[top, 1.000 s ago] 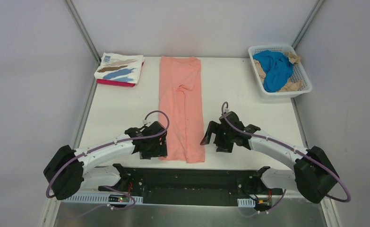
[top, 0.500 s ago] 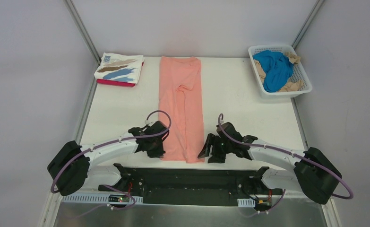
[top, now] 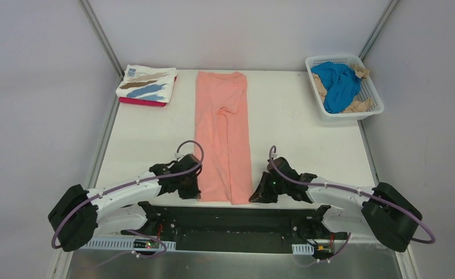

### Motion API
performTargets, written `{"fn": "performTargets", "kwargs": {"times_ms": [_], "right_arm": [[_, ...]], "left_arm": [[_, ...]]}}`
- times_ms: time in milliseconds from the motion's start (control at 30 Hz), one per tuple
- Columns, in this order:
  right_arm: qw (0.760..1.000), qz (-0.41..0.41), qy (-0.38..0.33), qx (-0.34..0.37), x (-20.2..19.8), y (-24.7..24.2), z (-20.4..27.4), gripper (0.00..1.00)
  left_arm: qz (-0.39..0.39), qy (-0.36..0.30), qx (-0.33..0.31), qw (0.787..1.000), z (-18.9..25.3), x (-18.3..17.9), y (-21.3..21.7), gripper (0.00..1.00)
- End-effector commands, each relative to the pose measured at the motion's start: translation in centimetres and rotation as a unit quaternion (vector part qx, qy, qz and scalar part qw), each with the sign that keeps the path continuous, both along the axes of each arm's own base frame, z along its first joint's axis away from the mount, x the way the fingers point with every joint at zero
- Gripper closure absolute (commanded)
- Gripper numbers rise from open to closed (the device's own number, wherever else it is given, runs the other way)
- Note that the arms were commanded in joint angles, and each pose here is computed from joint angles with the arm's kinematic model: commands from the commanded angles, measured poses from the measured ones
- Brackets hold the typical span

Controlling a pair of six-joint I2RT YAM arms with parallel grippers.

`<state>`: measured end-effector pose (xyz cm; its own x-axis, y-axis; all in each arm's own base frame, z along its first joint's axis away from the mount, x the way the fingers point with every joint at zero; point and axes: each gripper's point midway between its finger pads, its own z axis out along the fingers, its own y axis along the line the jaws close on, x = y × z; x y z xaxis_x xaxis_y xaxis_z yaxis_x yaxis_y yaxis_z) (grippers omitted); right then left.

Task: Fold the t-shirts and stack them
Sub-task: Grab the bottom of the folded rectangular tshirt with both arms, then fold the folded rectangular tshirt in 1/3 of the way

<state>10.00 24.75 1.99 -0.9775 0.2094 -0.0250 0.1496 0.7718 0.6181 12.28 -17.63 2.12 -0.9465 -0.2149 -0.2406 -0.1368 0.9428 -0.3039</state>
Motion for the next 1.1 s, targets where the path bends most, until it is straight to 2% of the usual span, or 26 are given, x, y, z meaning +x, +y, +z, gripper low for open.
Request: {"fn": "performTargets", "kwargs": {"times_ms": [0,133,300,500,700,867,1067], "right_arm": [[0.999,0.021,0.008,0.032,-2.6,-0.2,1.2,1.0],[0.996,0.032,-0.016,0.077,-3.1,0.1,3.8,1.0],[0.991,0.027,-0.081,0.105,-1.7,0.4,6.3,1.0],[0.98,0.012,-0.181,0.08,2.7,1.1,9.2,1.0],[0.968,-0.005,-0.242,0.067,7.7,2.3,11.6,1.0],[0.958,-0.038,-0.272,0.076,12.7,3.3,13.7,1.0],[0.957,-0.063,-0.272,0.076,17.1,3.9,13.9,1.0]], "left_arm": [[-0.027,0.04,-0.041,0.998,0.2,-3.8,0.1,1.0],[-0.039,0.016,-0.099,0.994,2.1,-4.1,-0.9,1.0],[-0.044,-0.041,-0.125,0.99,4.5,-2.5,-1.6,1.0],[-0.027,-0.142,-0.075,0.987,7.3,2.1,-1.1,1.0],[0.026,-0.224,-0.012,0.974,10.6,7.7,-0.2,1.0],[0.056,-0.226,-0.002,0.973,11.3,11.4,0.4,1.0],[0.069,-0.225,0.007,0.972,11.9,15.7,0.6,1.0]]}}
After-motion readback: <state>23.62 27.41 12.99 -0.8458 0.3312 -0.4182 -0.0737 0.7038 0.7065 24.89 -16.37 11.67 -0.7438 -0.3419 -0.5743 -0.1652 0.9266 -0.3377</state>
